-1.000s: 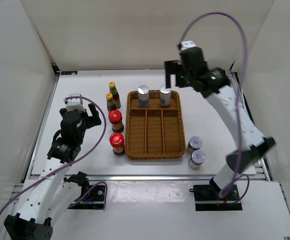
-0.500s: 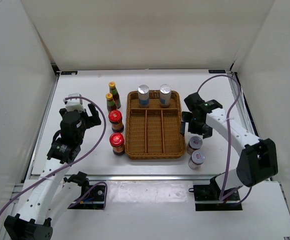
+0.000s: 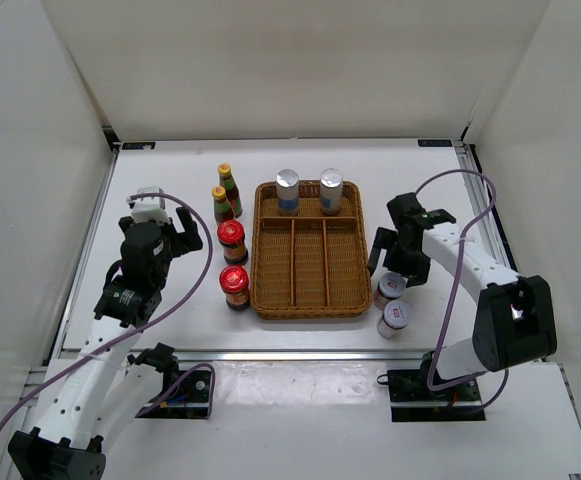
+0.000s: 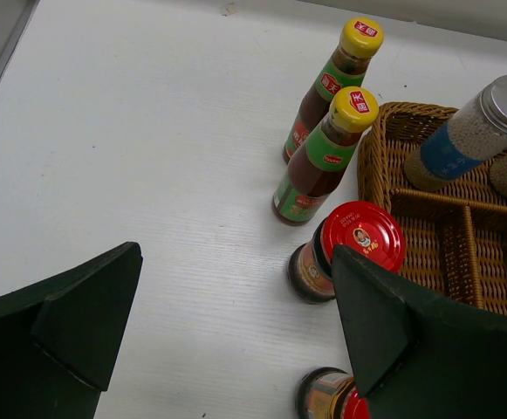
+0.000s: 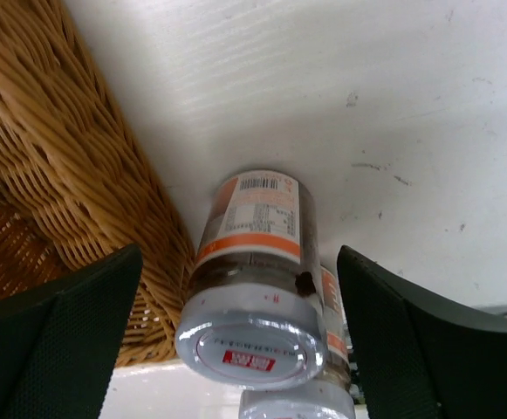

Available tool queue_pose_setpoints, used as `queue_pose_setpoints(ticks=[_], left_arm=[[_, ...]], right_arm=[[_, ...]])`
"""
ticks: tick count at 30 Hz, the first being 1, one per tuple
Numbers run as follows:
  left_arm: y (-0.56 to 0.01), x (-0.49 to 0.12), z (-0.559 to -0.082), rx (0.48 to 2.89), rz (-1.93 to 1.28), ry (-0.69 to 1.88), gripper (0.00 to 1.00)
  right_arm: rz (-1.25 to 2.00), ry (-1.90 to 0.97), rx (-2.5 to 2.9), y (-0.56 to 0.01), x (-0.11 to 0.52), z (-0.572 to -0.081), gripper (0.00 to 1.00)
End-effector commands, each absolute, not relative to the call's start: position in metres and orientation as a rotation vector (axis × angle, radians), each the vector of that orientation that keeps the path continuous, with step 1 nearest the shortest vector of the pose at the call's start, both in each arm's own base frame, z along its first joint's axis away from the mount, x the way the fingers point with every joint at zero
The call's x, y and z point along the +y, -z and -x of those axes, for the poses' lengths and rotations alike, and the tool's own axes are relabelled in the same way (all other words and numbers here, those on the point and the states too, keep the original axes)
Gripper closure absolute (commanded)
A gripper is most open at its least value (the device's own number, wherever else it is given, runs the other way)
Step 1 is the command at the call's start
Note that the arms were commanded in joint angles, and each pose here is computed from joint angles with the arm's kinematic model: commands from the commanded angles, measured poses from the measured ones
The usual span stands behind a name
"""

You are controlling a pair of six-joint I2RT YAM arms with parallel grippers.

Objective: Organize the condiment bottles

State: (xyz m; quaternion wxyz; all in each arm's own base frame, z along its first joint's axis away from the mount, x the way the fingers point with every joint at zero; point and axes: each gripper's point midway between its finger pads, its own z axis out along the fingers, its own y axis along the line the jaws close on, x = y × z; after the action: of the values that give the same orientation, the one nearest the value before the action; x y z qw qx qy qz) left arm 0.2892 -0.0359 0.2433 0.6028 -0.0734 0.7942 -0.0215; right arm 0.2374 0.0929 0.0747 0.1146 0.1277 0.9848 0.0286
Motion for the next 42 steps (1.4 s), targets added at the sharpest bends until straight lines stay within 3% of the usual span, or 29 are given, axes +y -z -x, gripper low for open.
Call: queue_pose_setpoints(ticks=[1, 5, 12, 15, 18, 20, 21, 24, 42], left_arm=[[-0.26, -0.036, -0.289, 1.804, 0.179, 0.058, 0.0], [-0.26, -0.036, -0.289, 1.804, 0.179, 0.058, 0.0], [-0.26, -0.036, -0.289, 1.804, 0.179, 0.058, 0.0], [-0.26, -0.036, -0.289, 1.804, 0.179, 0.058, 0.0], [-0.26, -0.036, -0.289, 1.804, 0.179, 0.058, 0.0], [-0.26, -0.036, -0.289, 1.804, 0.179, 0.058, 0.0], [-0.26, -0.036, -0.289, 1.804, 0.179, 0.058, 0.0], [-0.26, -0.036, -0.289, 1.804, 0.179, 0.058, 0.0], [-0.258, -0.037, -0.288, 1.814, 0.172, 0.063, 0.0]], right_arm=[[-0.402, -0.139, 2.874, -0.07, 0.099, -0.242, 0.06], [-0.431, -0.121, 2.877, -0.067, 0.094, -0.241, 0.17], [-0.485, -0.084, 2.828, -0.075, 0.083, -0.241, 0.56], [-0.489, -0.044, 2.779, -0.087, 0.075, -0.241, 0.65], [-0.493, -0.011, 2.749, -0.096, 0.069, -0.244, 0.62], [-0.493, -0.011, 2.749, -0.102, 0.069, -0.243, 0.44], [-0.493, -0.012, 2.723, -0.108, 0.068, -0.246, 0.3], [-0.478, -0.038, 2.704, -0.114, 0.069, -0.245, 0.17], [-0.4, -0.17, 2.795, -0.092, 0.093, -0.208, 0.14]])
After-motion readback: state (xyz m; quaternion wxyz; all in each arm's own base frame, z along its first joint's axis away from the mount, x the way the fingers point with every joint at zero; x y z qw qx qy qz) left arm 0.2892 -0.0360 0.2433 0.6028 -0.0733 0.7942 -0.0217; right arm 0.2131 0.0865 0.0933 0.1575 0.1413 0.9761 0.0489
